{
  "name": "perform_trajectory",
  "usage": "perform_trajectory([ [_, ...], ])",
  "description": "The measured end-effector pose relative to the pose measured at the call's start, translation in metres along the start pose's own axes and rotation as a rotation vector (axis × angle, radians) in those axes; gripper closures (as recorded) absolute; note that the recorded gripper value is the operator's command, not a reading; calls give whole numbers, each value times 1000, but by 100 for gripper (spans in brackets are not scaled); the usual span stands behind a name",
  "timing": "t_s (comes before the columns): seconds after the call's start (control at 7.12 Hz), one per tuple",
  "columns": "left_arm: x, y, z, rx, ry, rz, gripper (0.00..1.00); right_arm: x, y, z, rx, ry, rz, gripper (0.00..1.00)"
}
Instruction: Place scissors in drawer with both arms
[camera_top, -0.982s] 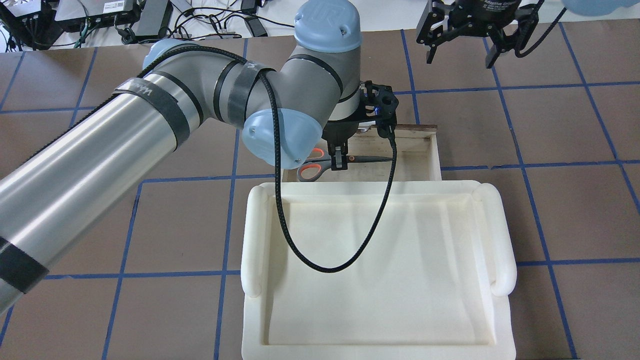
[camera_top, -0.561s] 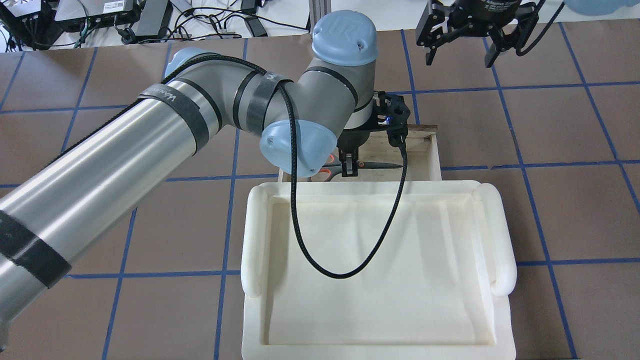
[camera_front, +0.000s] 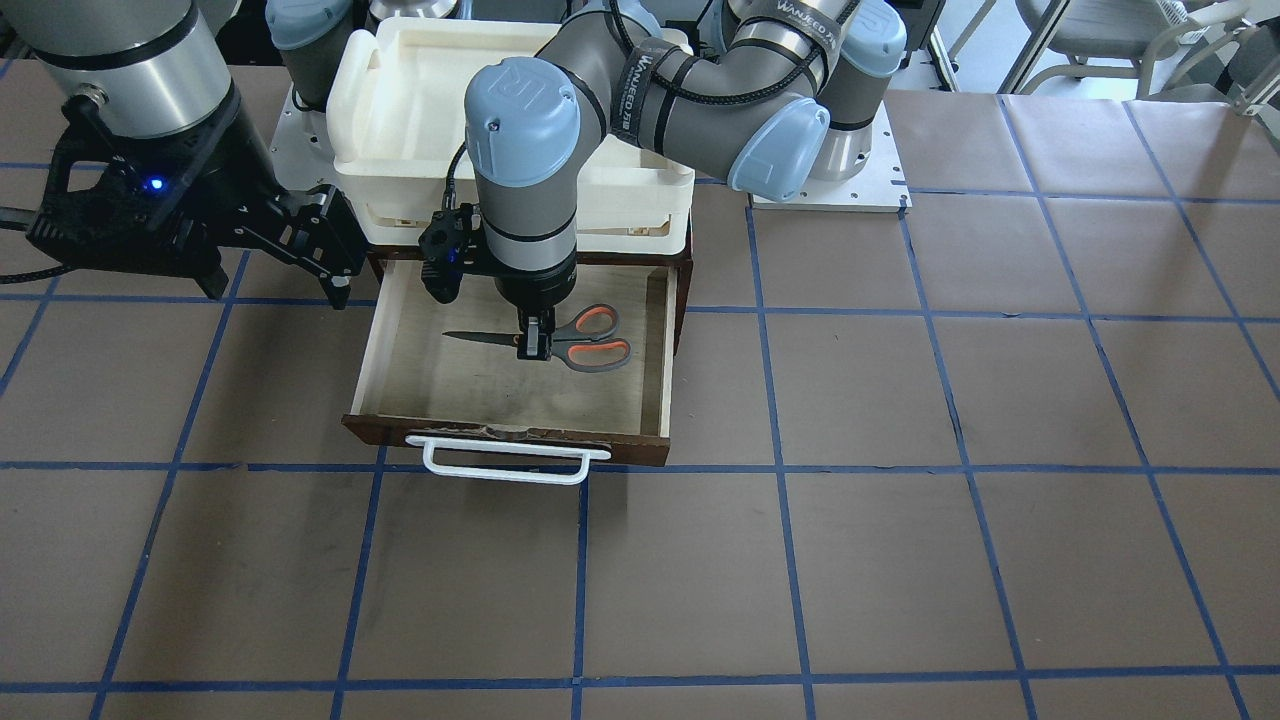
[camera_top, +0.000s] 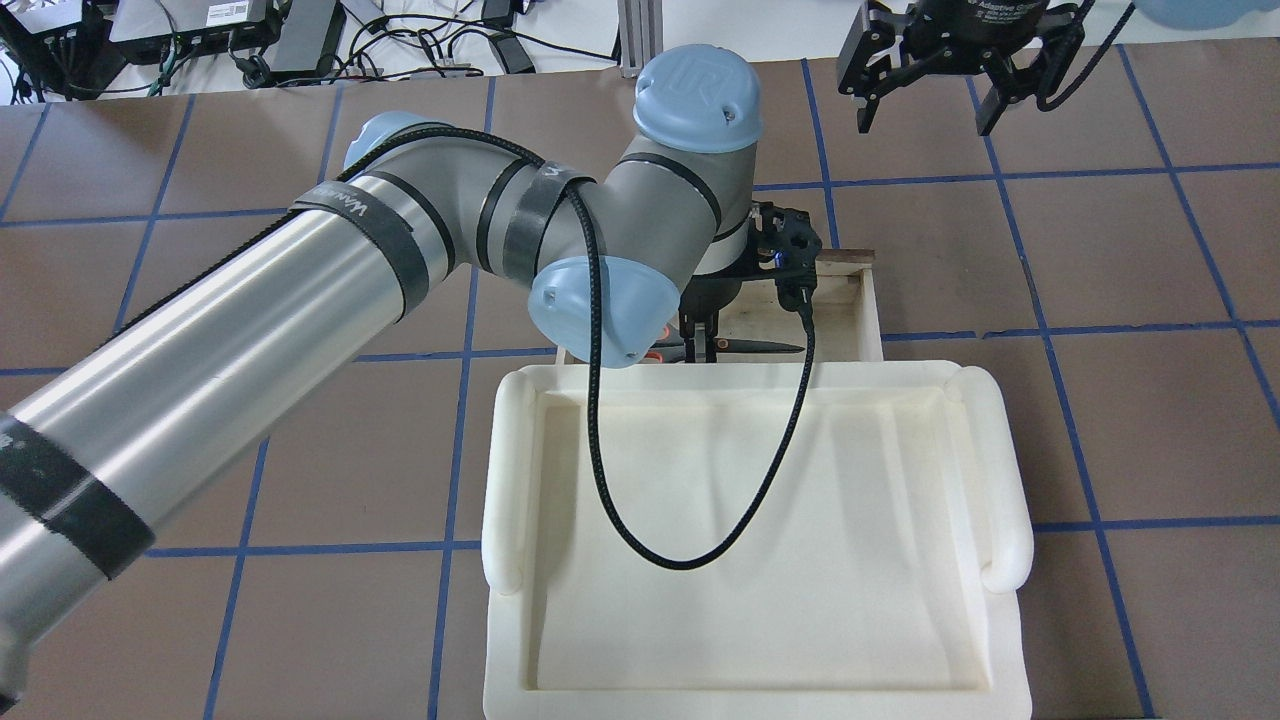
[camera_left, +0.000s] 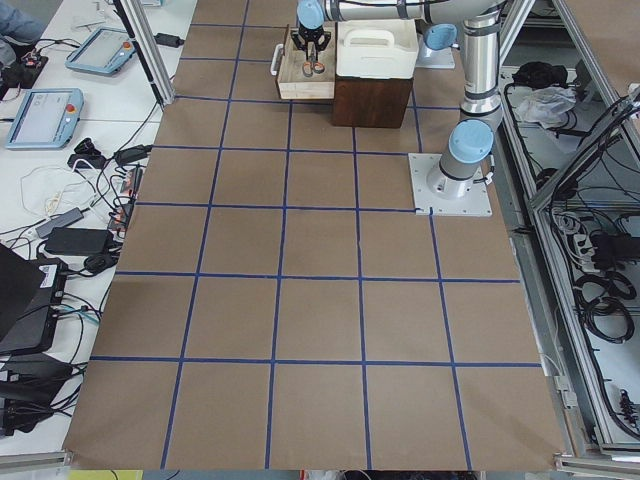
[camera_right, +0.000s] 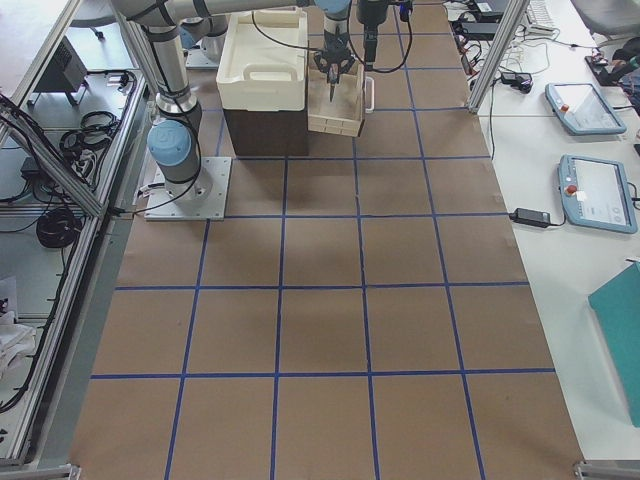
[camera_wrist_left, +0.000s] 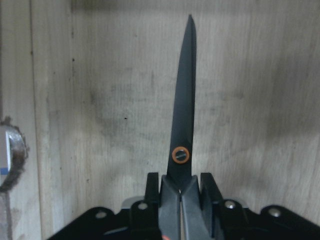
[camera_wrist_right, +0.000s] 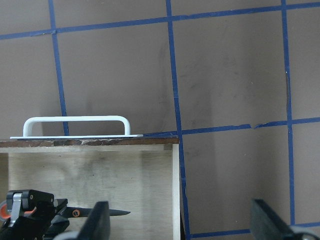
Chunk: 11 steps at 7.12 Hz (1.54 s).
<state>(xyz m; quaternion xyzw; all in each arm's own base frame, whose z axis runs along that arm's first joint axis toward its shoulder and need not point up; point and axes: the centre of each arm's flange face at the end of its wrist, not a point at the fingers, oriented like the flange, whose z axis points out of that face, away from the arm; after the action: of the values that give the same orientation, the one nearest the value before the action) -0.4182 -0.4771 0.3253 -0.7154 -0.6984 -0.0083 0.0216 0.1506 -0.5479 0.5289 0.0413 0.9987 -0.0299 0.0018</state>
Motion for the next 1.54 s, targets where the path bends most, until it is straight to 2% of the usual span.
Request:
perform_trajectory([
  [0.7, 7, 4, 18, -13, 24, 0, 100, 0, 0, 0, 1, -4, 0, 0],
  [0.98, 8, 3, 22, -12, 27, -1, 76, 0, -1, 0, 3, -2, 0, 0],
  [1.12, 8, 3, 23, -12, 27, -1, 56, 0, -1, 0, 3, -2, 0, 0],
  [1.26, 7, 3, 24, -12, 26, -3, 17, 0, -1, 0, 4, -3, 0, 0],
  [1.4, 7, 3, 24, -11, 25, -4, 0, 0, -1, 1, 4, -5, 1, 0],
  [1.54, 7, 3, 23, -10, 23, -5, 0, 0, -1, 1, 4, -4, 1, 0],
])
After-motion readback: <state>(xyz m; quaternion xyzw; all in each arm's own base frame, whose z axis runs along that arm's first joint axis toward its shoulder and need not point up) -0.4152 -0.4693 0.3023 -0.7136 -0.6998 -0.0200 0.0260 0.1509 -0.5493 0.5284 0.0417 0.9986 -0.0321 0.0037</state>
